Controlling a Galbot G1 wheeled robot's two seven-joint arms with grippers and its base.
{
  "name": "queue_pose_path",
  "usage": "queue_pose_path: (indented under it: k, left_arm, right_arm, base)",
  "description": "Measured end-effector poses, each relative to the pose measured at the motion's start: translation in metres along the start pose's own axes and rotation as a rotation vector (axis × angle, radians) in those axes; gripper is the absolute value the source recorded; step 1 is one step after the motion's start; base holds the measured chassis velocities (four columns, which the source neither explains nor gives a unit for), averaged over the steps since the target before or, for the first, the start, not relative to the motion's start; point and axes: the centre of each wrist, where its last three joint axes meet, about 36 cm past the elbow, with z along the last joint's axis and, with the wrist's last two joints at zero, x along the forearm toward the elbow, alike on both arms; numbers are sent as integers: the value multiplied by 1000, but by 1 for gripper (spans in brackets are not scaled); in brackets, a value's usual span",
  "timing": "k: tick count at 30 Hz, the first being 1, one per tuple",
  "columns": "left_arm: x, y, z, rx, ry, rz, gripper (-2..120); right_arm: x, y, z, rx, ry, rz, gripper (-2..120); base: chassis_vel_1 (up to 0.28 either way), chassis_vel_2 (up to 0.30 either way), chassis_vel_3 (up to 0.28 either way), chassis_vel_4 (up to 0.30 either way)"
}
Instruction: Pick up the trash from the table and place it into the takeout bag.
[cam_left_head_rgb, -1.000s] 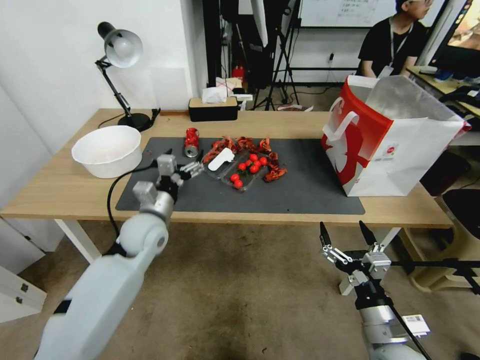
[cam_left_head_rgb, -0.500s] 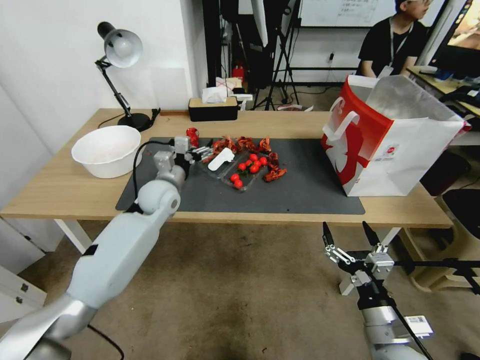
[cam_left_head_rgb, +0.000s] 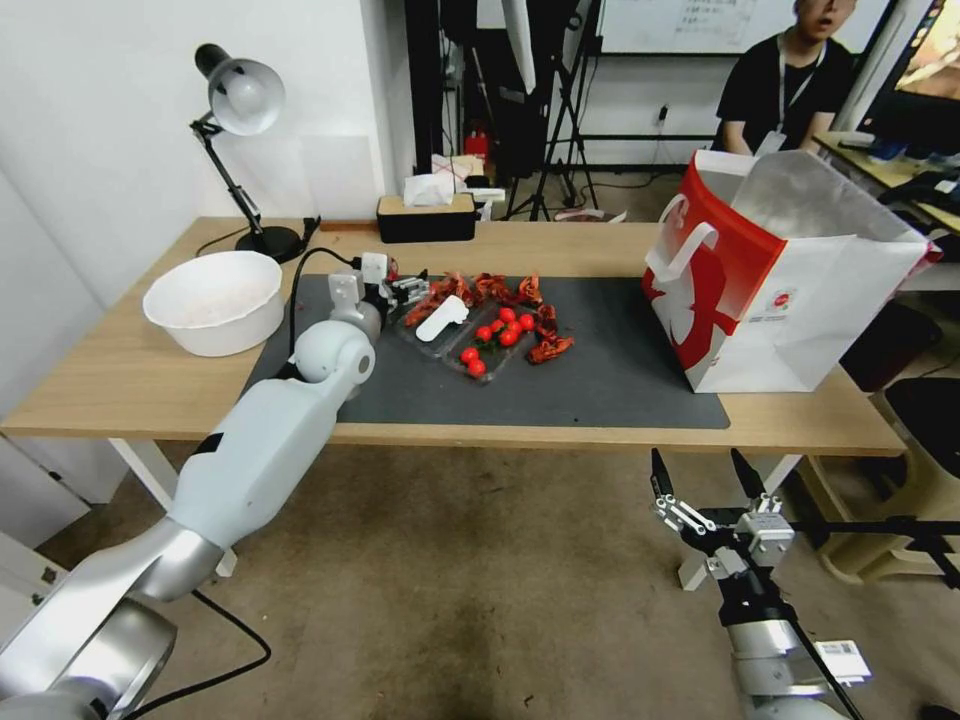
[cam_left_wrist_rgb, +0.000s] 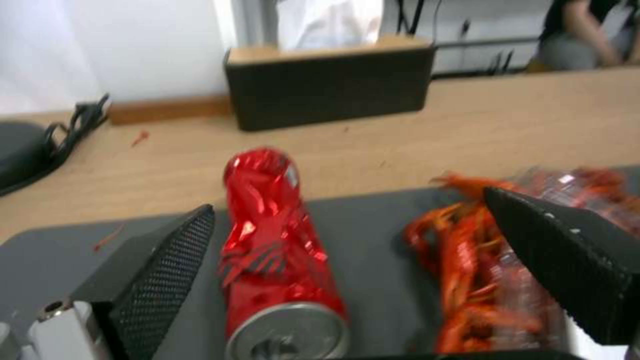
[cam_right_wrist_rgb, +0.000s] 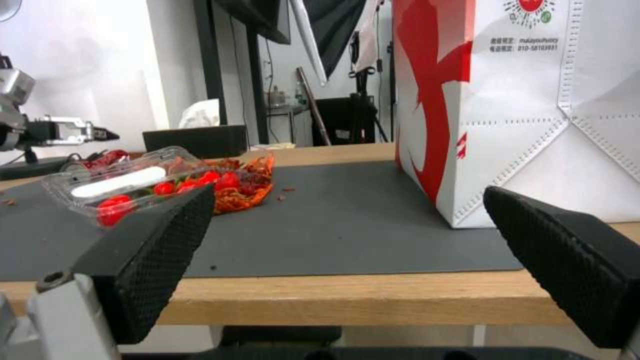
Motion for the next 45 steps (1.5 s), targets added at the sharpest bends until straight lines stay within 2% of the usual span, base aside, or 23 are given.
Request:
queue_pose_path:
  k: [4,8,11,21,25,27,30,31,35,45]
  left_arm:
    - [-7,0,-5,10,65,-20,100]
    - [-12,0,-6,17,98,-41,100]
    - [-18,0,-11,14,158,-74,100]
    - [-21,-3,-18,20,210,-120,100]
    - [-24,-3,-19,44,225,-135,91]
    - [-24,-3,-19,44,226,-135,91]
    - [-25,-2,-18,54,245,-137,70]
    - [-25,-2,-18,54,245,-137,70]
    - [-25,-1,-16,68,266,-138,53]
    - [-23,7,-15,89,255,-155,52]
  right_arm:
    - [-1,0,0,1,-1,0,100]
    - [-1,-1,0,2,0,1,100]
    - [0,-1,1,3,1,2,100]
    - [0,-2,2,6,5,3,100]
    - [0,-2,4,5,7,4,100]
    - [0,-2,4,5,7,4,100]
    - [-1,-2,4,5,6,3,100]
    - [-1,-2,4,5,6,3,100]
    - [-1,-2,3,7,6,0,100]
    - [-2,-2,3,7,8,-1,100]
  base:
    - [0,0,0,0]
    - [0,0,0,0]
    - [0,0,0,0]
    - [0,0,0,0]
    - [0,0,0,0]
    - [0,0,0,0]
    - [0,0,0,0]
    - [0,0,0,0]
    - [0,0,0,0]
    - [0,0,0,0]
